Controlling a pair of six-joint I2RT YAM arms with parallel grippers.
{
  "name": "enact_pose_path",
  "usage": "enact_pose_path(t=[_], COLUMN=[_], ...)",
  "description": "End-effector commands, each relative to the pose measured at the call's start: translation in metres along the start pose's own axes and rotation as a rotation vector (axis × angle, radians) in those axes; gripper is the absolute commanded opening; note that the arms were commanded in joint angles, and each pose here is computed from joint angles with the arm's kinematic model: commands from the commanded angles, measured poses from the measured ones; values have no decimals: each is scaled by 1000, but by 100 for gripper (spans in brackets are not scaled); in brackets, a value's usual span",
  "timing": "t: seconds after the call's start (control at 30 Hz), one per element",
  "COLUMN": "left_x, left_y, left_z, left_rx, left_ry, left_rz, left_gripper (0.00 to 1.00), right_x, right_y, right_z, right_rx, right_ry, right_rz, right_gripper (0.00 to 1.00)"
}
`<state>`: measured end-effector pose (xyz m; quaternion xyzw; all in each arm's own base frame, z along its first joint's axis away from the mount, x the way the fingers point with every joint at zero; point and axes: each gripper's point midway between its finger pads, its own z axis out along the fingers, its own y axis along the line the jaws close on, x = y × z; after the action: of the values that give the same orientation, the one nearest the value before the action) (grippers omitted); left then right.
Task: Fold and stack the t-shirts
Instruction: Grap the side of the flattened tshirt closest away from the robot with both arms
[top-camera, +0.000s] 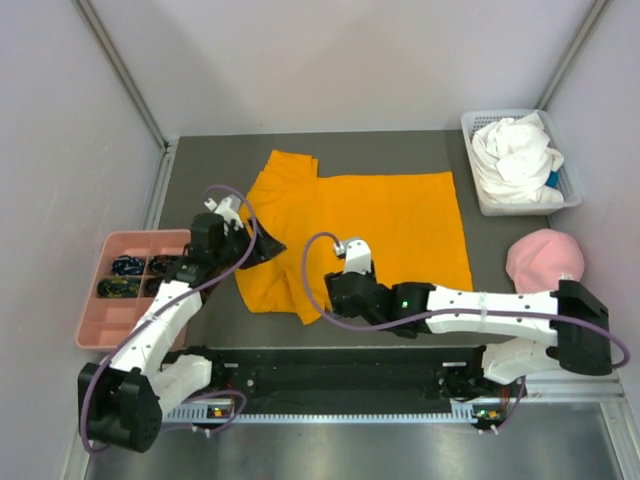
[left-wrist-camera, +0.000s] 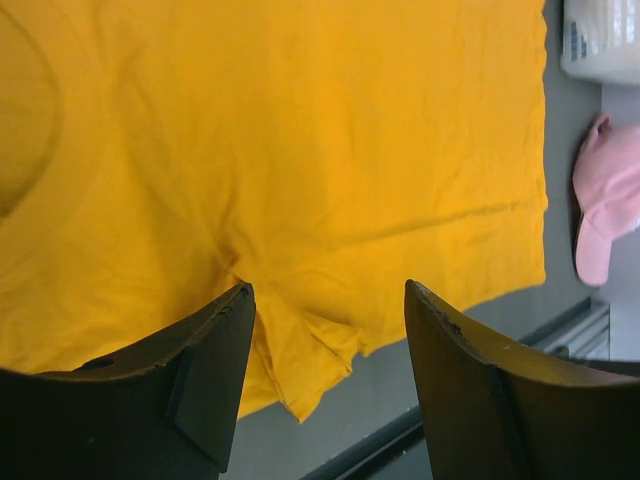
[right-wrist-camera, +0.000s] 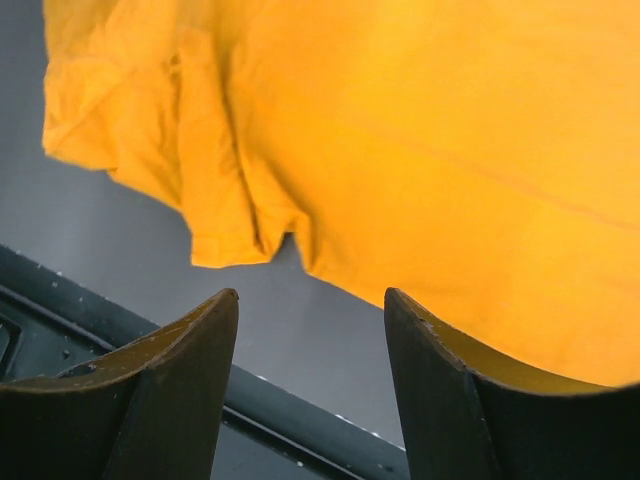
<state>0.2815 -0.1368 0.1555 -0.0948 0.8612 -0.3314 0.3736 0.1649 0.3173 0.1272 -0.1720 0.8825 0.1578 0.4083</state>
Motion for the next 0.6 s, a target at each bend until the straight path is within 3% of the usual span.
enact_pose_path(t=[0.0,0.57], left_x=[10,39], left_y=[-19,26], left_z=[14,48], left_rx=[12,-165], left_ry=[-2,86], left_rz=[27,4], left_gripper=[66,59], right_x=[-22,-24], right_y=[-30,-41], right_z=[-20,-30], right_rx=[104,118], right_ry=[-97,-121], right_rz=[29,51], right_gripper=[61,61])
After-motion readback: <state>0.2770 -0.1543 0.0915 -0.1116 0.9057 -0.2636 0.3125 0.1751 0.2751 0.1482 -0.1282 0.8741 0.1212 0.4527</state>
